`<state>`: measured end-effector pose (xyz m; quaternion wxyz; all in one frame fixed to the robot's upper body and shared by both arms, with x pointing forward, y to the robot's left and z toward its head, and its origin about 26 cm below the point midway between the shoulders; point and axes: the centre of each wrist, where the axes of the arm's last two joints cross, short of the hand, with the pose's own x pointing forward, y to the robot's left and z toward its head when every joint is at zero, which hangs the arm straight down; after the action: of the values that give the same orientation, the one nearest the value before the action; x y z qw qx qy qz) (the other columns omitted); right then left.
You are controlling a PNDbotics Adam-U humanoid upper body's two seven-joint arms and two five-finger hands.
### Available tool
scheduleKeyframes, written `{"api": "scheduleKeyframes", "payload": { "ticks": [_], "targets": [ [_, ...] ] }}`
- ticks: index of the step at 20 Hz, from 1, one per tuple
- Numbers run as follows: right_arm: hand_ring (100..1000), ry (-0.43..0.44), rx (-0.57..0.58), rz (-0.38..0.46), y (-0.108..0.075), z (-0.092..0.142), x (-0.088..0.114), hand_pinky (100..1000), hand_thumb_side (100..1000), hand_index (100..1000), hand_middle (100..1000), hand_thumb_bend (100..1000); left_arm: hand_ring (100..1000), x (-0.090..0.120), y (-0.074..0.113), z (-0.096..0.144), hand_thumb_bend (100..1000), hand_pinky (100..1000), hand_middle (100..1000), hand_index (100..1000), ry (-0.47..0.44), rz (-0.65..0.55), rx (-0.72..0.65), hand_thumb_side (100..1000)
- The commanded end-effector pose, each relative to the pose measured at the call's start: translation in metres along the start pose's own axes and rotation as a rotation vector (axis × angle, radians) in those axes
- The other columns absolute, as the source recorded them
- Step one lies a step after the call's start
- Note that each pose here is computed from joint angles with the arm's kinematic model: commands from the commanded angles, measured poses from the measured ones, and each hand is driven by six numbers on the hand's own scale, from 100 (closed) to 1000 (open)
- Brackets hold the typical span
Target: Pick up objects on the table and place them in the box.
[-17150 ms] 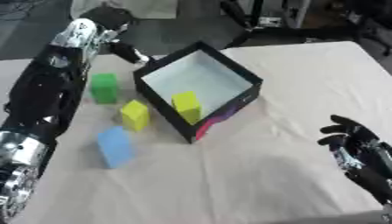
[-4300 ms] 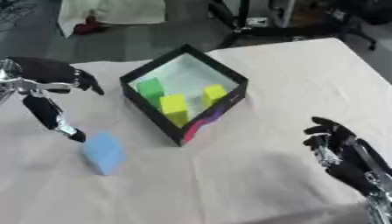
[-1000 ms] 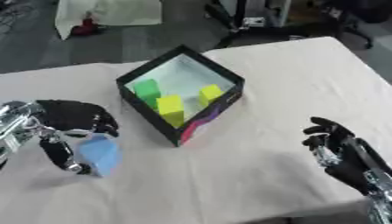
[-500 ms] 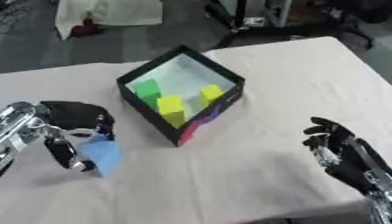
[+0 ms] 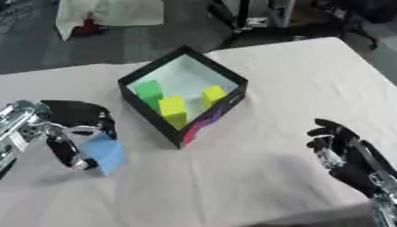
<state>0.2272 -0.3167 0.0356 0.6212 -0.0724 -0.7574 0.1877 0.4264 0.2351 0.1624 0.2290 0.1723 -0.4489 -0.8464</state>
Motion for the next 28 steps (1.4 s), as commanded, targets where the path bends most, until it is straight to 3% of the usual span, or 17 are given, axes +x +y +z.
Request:
{"api": "scheduleKeyframes", "payload": {
  "ticks": [1,5,10,12,15,18,23,28],
  "targets": [
    [662,-0.009,0.004,0.016,-0.004,-0.001,0.003,826,411,892,697,100,842,-0.011,0.036,0.011,209,968,562,646,-0.004,-0.02,-0.014,202],
    [662,-0.008,0.006,0.011,-0.003,-0.001,0.002,826,411,891,698,100,843,-0.014,0.073,0.0,240,963,575,654,0.071,-0.002,0.051,180],
    [662,-0.011,0.015,0.001,0.0,-0.002,0.002,826,412,891,698,100,848,-0.009,0.1,-0.044,271,960,590,666,0.125,-0.035,0.085,167],
    [662,-0.015,0.019,-0.004,0.001,-0.003,0.003,826,413,891,698,100,849,-0.005,0.101,-0.064,275,958,597,672,0.143,-0.039,0.091,173],
    [662,-0.023,0.023,-0.012,0.002,-0.005,0.003,826,414,891,698,100,851,0.001,0.086,-0.093,251,952,618,690,0.202,-0.026,0.083,178],
    [662,-0.029,0.027,-0.019,0.003,-0.006,0.004,826,416,891,698,100,845,0.005,0.071,-0.111,300,933,653,718,0.302,-0.017,0.123,203],
    [662,-0.031,0.032,-0.027,0.005,-0.007,0.004,826,417,891,698,100,838,0.01,0.06,-0.122,261,902,796,883,0.468,0.003,0.301,555],
    [662,-0.03,0.033,-0.029,0.005,-0.007,0.004,826,416,891,698,100,839,0.007,0.066,-0.117,275,884,875,945,0.581,0.082,0.492,789]
  ]
}}
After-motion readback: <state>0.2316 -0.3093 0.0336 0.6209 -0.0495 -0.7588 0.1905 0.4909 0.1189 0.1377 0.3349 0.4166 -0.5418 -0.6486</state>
